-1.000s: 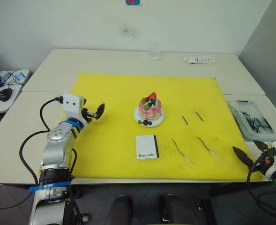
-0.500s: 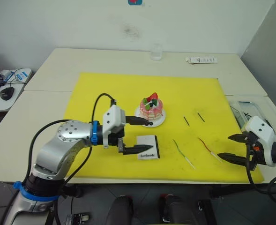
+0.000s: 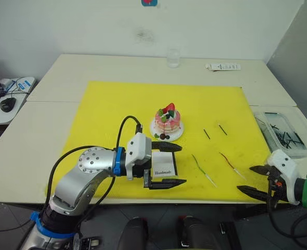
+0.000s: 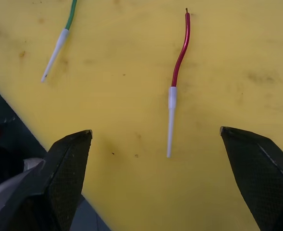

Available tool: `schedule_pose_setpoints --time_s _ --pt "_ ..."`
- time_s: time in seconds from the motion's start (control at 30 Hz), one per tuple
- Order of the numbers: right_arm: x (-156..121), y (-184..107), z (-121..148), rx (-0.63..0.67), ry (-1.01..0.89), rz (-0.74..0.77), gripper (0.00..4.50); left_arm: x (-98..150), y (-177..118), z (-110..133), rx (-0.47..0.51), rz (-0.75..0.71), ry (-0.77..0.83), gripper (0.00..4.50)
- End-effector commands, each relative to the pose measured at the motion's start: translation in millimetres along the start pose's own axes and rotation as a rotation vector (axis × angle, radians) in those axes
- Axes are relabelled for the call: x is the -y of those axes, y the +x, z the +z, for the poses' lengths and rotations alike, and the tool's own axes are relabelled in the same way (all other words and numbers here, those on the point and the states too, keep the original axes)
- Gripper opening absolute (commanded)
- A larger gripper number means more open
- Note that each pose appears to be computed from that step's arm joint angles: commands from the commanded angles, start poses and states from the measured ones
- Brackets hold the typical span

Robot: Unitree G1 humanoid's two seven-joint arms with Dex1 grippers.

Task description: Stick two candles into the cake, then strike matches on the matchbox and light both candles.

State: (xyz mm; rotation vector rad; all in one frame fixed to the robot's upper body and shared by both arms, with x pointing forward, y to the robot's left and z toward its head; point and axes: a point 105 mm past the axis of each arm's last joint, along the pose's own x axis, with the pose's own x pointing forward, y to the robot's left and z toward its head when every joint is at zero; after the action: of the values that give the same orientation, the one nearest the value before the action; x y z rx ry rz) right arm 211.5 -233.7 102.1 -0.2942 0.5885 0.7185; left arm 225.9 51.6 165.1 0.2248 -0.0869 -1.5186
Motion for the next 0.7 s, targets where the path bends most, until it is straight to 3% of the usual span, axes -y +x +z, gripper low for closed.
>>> schedule_pose_setpoints --time_s 0.03,0.2,0.33,0.43,0.57,0.7 --pt "7 -6 2 0.076 -0.047 -0.043 4.46 9 5 4 0.019 -0.037 0.041 4.5" --pt "7 -2 7 0.205 -0.04 -0.052 4.46 12 6 3 0.023 -0.054 0.034 4.5" --pt "7 2 -3 0.201 -0.052 -0.062 4.46 11 7 2 0.02 -0.064 0.032 4.5" --pt "3 3 -6 0.193 -0.046 -0.055 3.63 12 7 3 0.017 -0.075 0.035 4.5" --pt "0 3 -10 0.174 -0.045 -0.048 2.2 11 6 3 0.014 -0.085 0.036 4.5" --pt "1 4 -15 0.16 -0.043 -0.064 2.2 10 8 4 0.015 -0.088 0.037 4.5"
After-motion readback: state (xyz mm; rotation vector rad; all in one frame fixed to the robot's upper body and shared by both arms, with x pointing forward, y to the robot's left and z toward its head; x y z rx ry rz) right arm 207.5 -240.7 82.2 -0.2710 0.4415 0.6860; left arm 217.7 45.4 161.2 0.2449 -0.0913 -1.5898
